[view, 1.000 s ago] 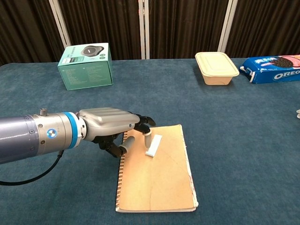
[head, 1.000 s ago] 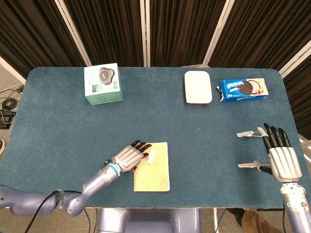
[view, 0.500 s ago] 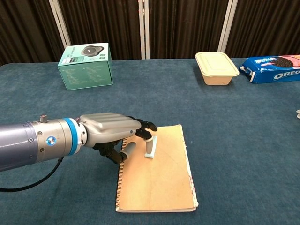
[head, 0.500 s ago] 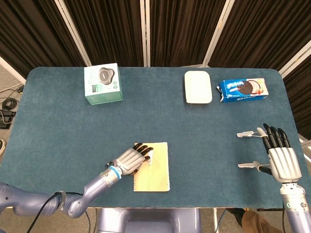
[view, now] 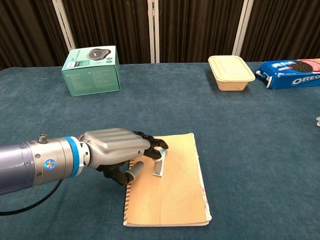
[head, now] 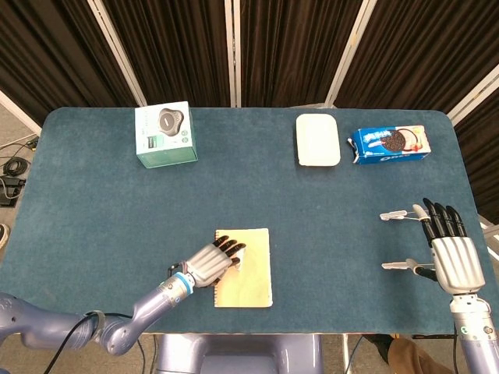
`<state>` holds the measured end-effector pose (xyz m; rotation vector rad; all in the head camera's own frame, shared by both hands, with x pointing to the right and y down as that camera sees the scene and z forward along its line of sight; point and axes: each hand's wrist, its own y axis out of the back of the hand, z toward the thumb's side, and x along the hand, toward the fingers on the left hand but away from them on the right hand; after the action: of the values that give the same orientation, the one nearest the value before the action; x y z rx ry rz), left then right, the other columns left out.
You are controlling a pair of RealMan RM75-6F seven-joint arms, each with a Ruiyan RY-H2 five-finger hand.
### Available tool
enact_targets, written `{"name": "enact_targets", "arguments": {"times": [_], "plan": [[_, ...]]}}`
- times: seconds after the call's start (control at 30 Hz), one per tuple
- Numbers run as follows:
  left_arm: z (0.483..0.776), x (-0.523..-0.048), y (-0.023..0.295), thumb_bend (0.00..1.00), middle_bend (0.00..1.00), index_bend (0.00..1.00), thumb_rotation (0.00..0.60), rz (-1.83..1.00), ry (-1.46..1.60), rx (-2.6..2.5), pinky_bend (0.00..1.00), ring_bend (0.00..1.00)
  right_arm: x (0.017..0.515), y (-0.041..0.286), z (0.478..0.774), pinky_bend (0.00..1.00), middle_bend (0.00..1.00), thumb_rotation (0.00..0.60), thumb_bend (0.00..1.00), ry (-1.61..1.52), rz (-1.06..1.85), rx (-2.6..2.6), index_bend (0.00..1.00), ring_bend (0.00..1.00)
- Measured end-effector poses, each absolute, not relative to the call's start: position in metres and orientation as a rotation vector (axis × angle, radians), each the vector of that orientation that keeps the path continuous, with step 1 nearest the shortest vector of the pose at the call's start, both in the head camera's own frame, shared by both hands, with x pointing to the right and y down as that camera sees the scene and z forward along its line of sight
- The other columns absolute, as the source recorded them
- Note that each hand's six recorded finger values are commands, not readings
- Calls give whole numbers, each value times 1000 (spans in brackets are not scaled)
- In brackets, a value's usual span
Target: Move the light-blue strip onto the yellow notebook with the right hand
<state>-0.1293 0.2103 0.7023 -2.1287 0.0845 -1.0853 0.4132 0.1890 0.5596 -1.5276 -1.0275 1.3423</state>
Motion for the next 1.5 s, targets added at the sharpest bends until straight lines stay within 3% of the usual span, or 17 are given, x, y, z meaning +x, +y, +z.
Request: {"name": "enact_targets", "arguments": {"times": [1.1, 1.5], "plan": [[701, -126, 231, 874, 0, 404, 600, -996, 32, -1962, 0, 0, 412, 189, 554, 0, 0, 600, 0, -1044, 1322, -1535, 9, 0], [694, -126, 226, 860, 0, 283, 600, -982, 75, -1948, 0, 0, 413, 189, 553, 0, 0, 600, 0, -1046, 1320, -1533, 14, 0]]}}
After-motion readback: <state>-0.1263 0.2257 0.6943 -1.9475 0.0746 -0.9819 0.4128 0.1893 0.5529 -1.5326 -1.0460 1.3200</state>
